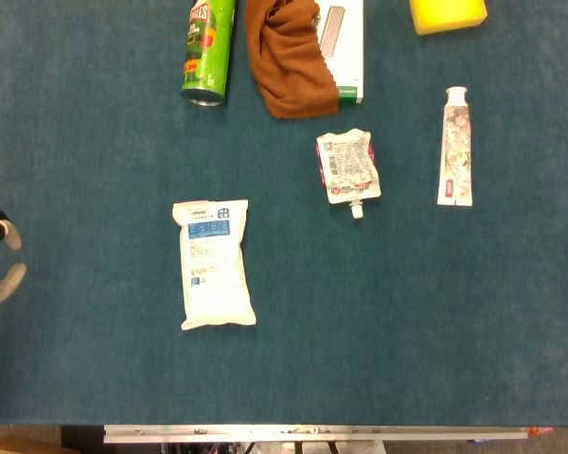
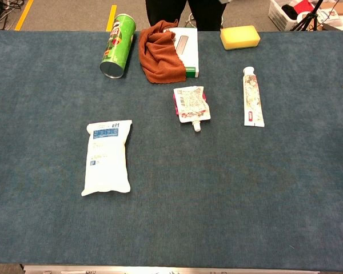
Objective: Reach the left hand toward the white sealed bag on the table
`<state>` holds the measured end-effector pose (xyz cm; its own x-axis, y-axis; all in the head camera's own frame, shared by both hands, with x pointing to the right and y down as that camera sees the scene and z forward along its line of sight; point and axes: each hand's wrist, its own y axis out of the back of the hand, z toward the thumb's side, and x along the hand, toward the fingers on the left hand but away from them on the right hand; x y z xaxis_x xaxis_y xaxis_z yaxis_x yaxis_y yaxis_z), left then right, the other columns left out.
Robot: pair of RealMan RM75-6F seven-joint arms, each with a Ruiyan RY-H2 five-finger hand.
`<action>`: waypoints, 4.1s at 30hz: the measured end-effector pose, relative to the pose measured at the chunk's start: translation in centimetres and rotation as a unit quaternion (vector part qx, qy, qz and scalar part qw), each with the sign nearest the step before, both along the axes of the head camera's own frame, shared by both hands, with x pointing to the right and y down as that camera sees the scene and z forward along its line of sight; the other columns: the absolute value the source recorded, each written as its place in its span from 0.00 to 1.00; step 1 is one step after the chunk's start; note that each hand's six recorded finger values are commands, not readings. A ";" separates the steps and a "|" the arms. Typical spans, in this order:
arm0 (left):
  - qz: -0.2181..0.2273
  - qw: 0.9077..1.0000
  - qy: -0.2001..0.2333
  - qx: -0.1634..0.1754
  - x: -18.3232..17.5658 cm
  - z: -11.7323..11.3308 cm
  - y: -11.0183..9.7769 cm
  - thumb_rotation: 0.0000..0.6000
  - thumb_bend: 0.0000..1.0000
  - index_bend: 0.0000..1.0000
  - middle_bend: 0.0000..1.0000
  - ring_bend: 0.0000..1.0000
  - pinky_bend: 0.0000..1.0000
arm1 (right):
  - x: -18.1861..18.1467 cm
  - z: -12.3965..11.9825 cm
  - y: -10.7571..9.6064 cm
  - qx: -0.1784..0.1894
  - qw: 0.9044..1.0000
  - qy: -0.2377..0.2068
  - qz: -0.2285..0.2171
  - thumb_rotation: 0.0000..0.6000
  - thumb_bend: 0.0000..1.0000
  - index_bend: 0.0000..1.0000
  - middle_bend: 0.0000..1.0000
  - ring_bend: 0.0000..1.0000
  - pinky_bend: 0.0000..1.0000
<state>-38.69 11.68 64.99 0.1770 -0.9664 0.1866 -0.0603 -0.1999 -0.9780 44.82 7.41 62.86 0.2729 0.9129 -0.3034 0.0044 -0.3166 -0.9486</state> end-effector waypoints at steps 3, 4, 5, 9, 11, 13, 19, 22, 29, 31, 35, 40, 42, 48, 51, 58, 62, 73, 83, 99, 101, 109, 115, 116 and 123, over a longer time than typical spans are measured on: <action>-0.002 1.000 0.003 0.001 -0.1 -0.1 -0.1 1.00 0.20 0.54 0.43 0.59 0.85 | 0.0 0.0 0.0 0.000 1.000 0.002 0.000 1.00 0.17 0.35 0.33 0.28 0.38; -0.003 1.000 0.004 0.001 -0.1 -0.1 -0.1 1.00 0.20 0.54 0.43 0.59 0.85 | 0.1 0.1 0.0 -0.001 1.000 0.003 0.000 1.00 0.17 0.36 0.33 0.28 0.38; -0.002 1.000 0.005 0.002 -0.1 -0.1 -0.1 1.00 0.20 0.54 0.43 0.59 0.85 | 0.1 0.1 0.1 -0.002 1.000 0.005 0.001 1.00 0.17 0.36 0.33 0.28 0.38; 0.000 1.000 0.003 0.000 0.0 0.1 -0.1 1.00 0.20 0.54 0.43 0.59 0.85 | 0.1 0.0 0.1 -0.003 1.000 0.004 0.002 1.00 0.17 0.36 0.33 0.28 0.38; 0.000 1.000 0.003 -0.002 0.0 0.1 0.0 1.00 0.20 0.54 0.43 0.59 0.85 | 0.1 0.0 0.1 -0.002 1.000 0.004 0.003 1.00 0.17 0.37 0.34 0.28 0.38; 0.000 1.000 0.002 -0.004 -0.1 0.2 0.0 1.00 0.20 0.54 0.43 0.59 0.85 | 0.1 0.0 0.1 -0.002 1.000 0.005 0.003 1.00 0.17 0.37 0.34 0.28 0.38; 0.004 1.000 0.011 -0.011 0.2 0.5 0.0 1.00 0.20 0.54 0.43 0.59 0.85 | 0.0 -0.2 0.4 0.001 1.000 0.009 0.003 1.00 0.17 0.37 0.34 0.28 0.37; 0.008 1.000 0.013 -0.016 0.3 0.8 0.0 1.00 0.20 0.54 0.43 0.59 0.85 | 0.0 -0.3 0.6 0.004 1.000 0.011 0.004 1.00 0.17 0.37 0.34 0.28 0.38; 0.004 1.000 0.012 -0.016 0.2 0.8 -0.1 1.00 0.20 0.54 0.44 0.59 0.83 | 0.1 0.0 0.5 -0.003 1.000 0.017 0.007 1.00 0.17 0.37 0.34 0.28 0.38; 0.006 1.000 0.013 -0.013 0.3 0.7 0.0 1.00 0.20 0.55 0.44 0.59 0.82 | 0.1 0.1 0.5 -0.006 1.000 0.017 0.006 1.00 0.17 0.37 0.34 0.28 0.38; 0.004 1.000 0.017 -0.008 0.4 0.4 0.0 1.00 0.20 0.56 0.46 0.59 0.79 | 0.2 0.3 0.4 -0.010 1.000 0.019 0.008 1.00 0.17 0.37 0.34 0.28 0.38; 0.002 0.999 0.044 -0.007 0.6 0.3 -0.1 1.00 0.20 0.60 0.59 0.59 0.55 | 0.3 0.0 0.5 -0.007 1.000 0.020 0.010 1.00 0.17 0.37 0.34 0.28 0.37; 0.003 0.998 0.061 -0.006 0.8 0.2 -0.2 1.00 0.20 0.66 0.64 0.61 0.48 | 0.3 -0.1 0.6 -0.004 1.000 0.022 0.011 1.00 0.17 0.37 0.34 0.28 0.37; 0.009 0.994 0.108 -0.004 1.1 0.2 -0.4 0.80 0.16 0.91 0.93 0.79 0.35 | 0.4 -0.7 0.9 0.005 1.000 0.025 0.016 1.00 0.17 0.37 0.34 0.28 0.38; 0.010 0.992 0.127 -0.023 1.1 0.6 -0.4 0.44 0.05 0.96 0.97 0.82 0.35 | 0.4 -0.8 1.0 0.006 1.000 0.026 0.016 1.00 0.17 0.37 0.34 0.28 0.38; 0.015 0.988 0.143 -0.049 1.1 0.7 -0.4 0.24 0.00 1.00 1.00 0.84 0.35 | 0.5 -0.7 1.0 0.003 0.999 0.030 0.018 1.00 0.17 0.37 0.35 0.28 0.38; 0.014 0.988 0.144 -0.049 1.1 0.7 -0.4 0.24 0.00 1.00 1.00 0.84 0.35 | 0.5 -0.7 1.0 0.003 0.999 0.030 0.018 1.00 0.17 0.37 0.35 0.28 0.38; 0.007 0.968 0.243 -0.055 1.9 -0.2 -0.6 0.24 0.00 1.00 1.00 0.84 0.35 | 0.6 -0.6 1.0 0.002 0.999 0.033 0.020 1.00 0.17 0.37 0.35 0.28 0.38; -0.026 0.886 0.449 -0.111 3.5 -1.4 -2.1 0.24 0.00 1.00 1.00 0.86 0.36 | 0.6 -0.3 0.9 -0.002 0.999 0.035 0.020 1.00 0.17 0.37 0.36 0.28 0.38; -0.035 0.660 0.669 -0.340 10.7 -2.0 -3.2 0.18 0.00 1.00 1.00 0.86 0.37 | 0.6 -0.4 0.9 -0.003 0.999 0.033 0.020 1.00 0.17 0.37 0.37 0.28 0.38; -0.030 0.644 0.675 -0.358 11.2 -2.1 -2.9 0.17 0.00 1.00 1.00 0.86 0.37 | 0.6 -0.4 0.9 -0.004 0.999 0.034 0.020 1.00 0.17 0.37 0.37 0.28 0.38; 0.002 0.595 0.699 -0.398 12.4 -2.9 -2.2 0.14 0.00 1.00 1.00 0.86 0.37 | 0.6 -0.4 0.9 -0.003 0.999 0.033 0.020 1.00 0.17 0.37 0.37 0.28 0.38; 0.002 0.597 0.697 -0.397 12.3 -2.9 -2.1 0.15 0.00 1.00 1.00 0.86 0.37 | 0.7 -0.4 0.9 -0.005 0.999 0.034 0.020 1.00 0.17 0.37 0.37 0.28 0.38; 0.001 0.598 0.697 -0.396 12.2 -2.9 -2.1 0.14 0.00 1.00 1.00 0.86 0.37 | 0.7 -0.4 0.9 -0.004 0.999 0.034 0.021 1.00 0.17 0.37 0.37 0.28 0.38; 0.000 0.601 0.695 -0.395 12.2 -2.7 -2.4 0.14 0.00 1.00 1.00 0.86 0.37 | 1.0 -0.5 0.7 -0.004 0.999 0.033 0.028 1.00 0.17 0.37 0.37 0.28 0.38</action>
<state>-26.46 9.23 62.25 0.6927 -0.6729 0.2596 -0.7089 -0.5691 0.4167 45.83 8.06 62.34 0.2011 0.9235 -0.3266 -0.0411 -0.3251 -0.9448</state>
